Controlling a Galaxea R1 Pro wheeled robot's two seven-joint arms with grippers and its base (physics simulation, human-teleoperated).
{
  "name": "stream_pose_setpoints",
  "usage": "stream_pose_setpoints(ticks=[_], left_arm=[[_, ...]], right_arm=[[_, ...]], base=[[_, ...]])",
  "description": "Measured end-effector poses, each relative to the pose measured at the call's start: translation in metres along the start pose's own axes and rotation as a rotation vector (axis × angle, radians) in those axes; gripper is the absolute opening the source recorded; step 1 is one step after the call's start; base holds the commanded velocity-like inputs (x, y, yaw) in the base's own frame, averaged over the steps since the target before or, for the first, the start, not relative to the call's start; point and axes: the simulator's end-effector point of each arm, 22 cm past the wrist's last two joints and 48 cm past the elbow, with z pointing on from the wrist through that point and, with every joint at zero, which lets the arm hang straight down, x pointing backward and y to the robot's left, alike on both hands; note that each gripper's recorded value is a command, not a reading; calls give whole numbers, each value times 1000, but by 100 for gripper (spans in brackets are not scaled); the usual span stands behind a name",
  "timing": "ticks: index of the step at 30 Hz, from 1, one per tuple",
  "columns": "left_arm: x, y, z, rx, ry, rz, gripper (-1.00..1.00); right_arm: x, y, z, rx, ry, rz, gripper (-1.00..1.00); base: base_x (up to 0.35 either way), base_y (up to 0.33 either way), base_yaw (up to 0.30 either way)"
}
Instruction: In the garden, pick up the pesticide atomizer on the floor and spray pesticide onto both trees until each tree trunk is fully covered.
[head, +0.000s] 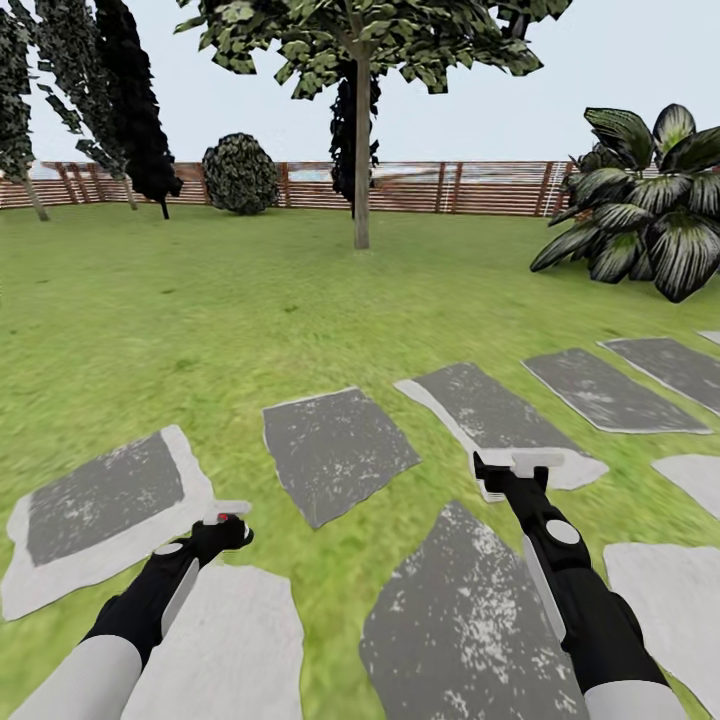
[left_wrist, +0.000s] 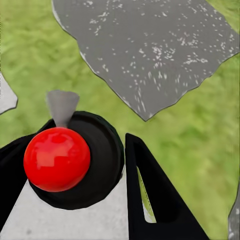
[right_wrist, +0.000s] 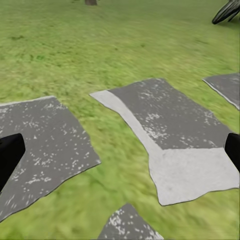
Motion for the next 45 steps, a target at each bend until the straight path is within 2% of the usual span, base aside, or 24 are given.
stream_pose_setpoints(ticks=[45], left_arm=[[0, -1, 0, 1, 1, -1, -100]], right_arm=[[0, 0, 0, 1, 0, 0, 100]], base=[[340, 0, 0]])
